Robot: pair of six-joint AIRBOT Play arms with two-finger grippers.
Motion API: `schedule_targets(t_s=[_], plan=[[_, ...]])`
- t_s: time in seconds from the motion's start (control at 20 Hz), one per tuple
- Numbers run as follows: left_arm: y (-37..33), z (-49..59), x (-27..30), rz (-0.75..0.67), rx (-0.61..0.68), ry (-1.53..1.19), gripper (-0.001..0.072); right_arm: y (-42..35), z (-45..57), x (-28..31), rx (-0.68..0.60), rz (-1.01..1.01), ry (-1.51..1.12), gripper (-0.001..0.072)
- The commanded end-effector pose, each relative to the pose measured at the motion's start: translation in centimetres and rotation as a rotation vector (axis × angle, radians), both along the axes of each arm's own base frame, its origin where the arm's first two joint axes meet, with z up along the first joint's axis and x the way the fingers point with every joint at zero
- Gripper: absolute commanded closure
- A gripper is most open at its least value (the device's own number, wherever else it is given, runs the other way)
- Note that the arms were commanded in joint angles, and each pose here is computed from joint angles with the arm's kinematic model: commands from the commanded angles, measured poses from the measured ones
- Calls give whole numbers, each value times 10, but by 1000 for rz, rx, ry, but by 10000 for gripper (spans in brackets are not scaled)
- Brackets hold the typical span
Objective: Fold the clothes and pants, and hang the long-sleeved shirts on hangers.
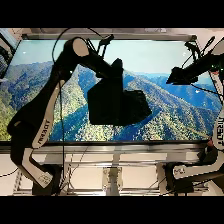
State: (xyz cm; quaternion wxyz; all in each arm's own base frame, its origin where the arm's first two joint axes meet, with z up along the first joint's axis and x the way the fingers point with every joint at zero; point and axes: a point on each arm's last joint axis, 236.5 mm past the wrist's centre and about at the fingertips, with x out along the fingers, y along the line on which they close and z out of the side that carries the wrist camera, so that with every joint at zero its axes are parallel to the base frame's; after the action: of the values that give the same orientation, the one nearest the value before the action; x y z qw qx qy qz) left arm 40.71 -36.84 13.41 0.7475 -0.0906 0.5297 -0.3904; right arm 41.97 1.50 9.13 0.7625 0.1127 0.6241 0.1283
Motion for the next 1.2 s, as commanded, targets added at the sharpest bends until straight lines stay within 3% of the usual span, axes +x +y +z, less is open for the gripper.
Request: schedule_targets(t_s=[0.0, 0.2, 0.3, 0.4, 0.45, 0.5, 0.75, 0.85, 0.9, 1.0, 1.05, 1.1, 1.15], plan=[[-33, -13, -4, -18, -56, 28, 686, 0, 0, 2, 0, -2, -5, 301], [-73, -43, -31, -121, -93, 105, 684, 0, 0, 3, -1, -5, -12, 301], [-89, -53, -43, -146, -119, 156, 650, 0, 0, 4, -1, -5, -13, 301], [-98, -56, -51, -190, -144, 161, 238, -1, 0, 4, -3, -6, -14, 300], [-101, -53, -53, -207, -168, 163, 107, -1, 0, 4, -5, -6, -13, 300], [-103, -48, -55, -227, -191, 154, 103, -1, -1, 4, -6, -6, -12, 300], [-90, -37, -48, -239, -245, 182, 115, -3, -7, 2, -15, -1, -3, 301], [-65, -46, -45, -254, -187, 214, 312, 0, -24, -3, -1, 0, 32, 300], [-47, -58, -44, -254, -118, 229, 359, 6, -36, -7, 19, 1, 57, 299], [-1, -84, -34, -209, 81, 236, 545, 23, -61, -14, 65, 36, 86, 296], [27, -95, -26, -165, 207, 220, 601, 34, -74, -17, 82, 58, 91, 231], [54, -99, -19, -128, 321, 192, 637, 44, -88, -18, 85, 69, 91, 70], [80, -98, -13, -93, 431, 155, 653, 51, -99, -17, 79, 81, 80, 0]])
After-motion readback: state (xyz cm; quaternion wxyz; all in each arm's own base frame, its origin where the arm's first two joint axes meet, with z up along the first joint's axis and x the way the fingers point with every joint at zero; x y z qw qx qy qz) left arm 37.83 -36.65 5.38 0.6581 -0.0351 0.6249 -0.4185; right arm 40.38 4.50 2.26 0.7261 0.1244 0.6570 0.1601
